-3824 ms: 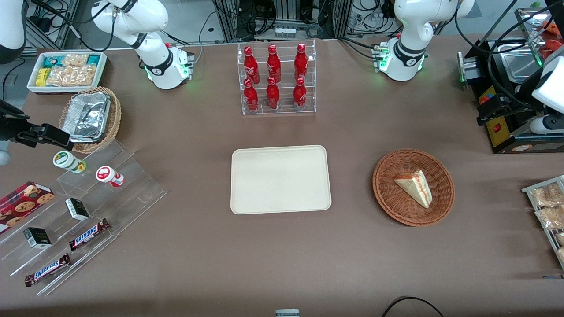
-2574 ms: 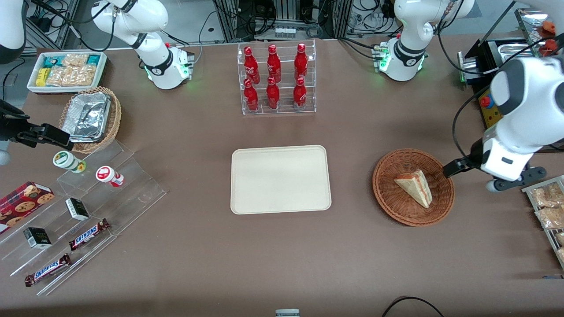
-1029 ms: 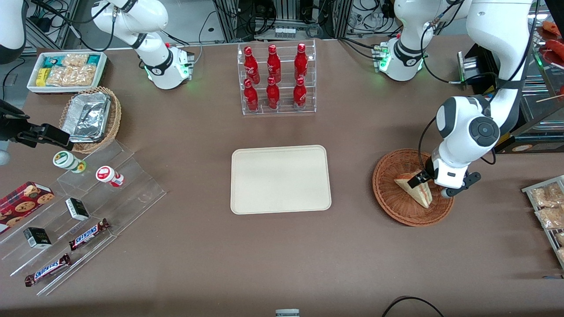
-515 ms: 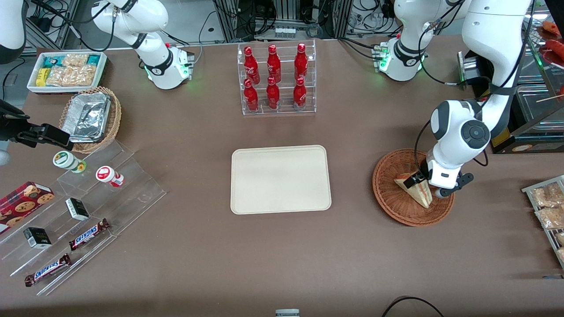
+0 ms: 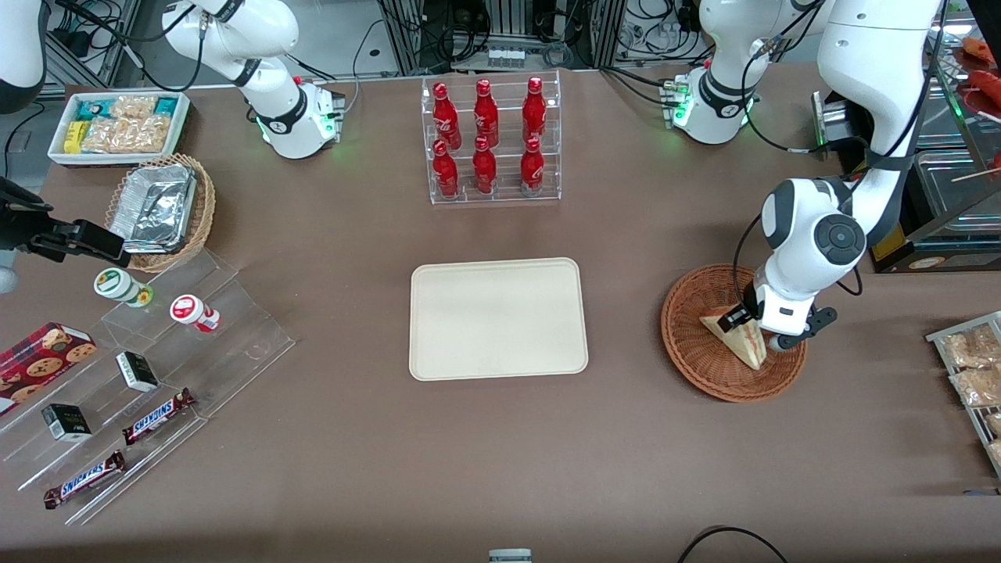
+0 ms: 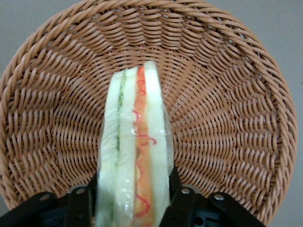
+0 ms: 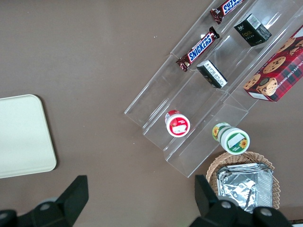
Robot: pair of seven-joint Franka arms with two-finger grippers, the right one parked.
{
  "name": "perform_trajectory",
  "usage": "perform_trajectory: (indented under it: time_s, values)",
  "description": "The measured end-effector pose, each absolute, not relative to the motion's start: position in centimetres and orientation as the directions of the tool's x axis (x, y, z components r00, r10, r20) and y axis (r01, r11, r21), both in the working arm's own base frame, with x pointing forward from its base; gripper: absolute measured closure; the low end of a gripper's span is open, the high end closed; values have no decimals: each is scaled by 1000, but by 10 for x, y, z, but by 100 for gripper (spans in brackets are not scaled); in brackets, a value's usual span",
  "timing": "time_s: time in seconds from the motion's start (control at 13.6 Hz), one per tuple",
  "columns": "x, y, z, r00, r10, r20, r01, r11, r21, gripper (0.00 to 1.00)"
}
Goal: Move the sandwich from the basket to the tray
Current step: 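Lift the sandwich and carry it toward the cream tray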
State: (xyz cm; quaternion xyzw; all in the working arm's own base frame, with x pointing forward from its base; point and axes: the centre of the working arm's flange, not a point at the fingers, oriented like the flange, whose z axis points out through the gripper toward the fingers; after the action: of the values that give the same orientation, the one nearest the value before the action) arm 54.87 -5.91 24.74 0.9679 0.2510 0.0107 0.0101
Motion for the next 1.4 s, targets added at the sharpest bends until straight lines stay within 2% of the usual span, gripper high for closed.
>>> perform_trajectory:
  time_s: [0.07,0.15,0.37,0.51,0.74,0.88,1.03,1.4]
  values:
    - [550,-59,250,874,486,20,485,-874,28,58]
    - [552,-60,254,874,486,22,485,-874,29,63]
    - [563,-66,283,885,466,-4,466,-885,-6,70]
    - [571,-78,322,899,437,-20,436,-899,-38,73]
    - [577,-122,392,927,374,-34,372,-926,-60,84]
    - [578,-161,424,948,317,-29,315,-947,-58,84]
    - [573,-205,434,968,249,-15,248,-968,-47,84]
    - [559,-309,411,994,108,-28,106,-993,-47,84]
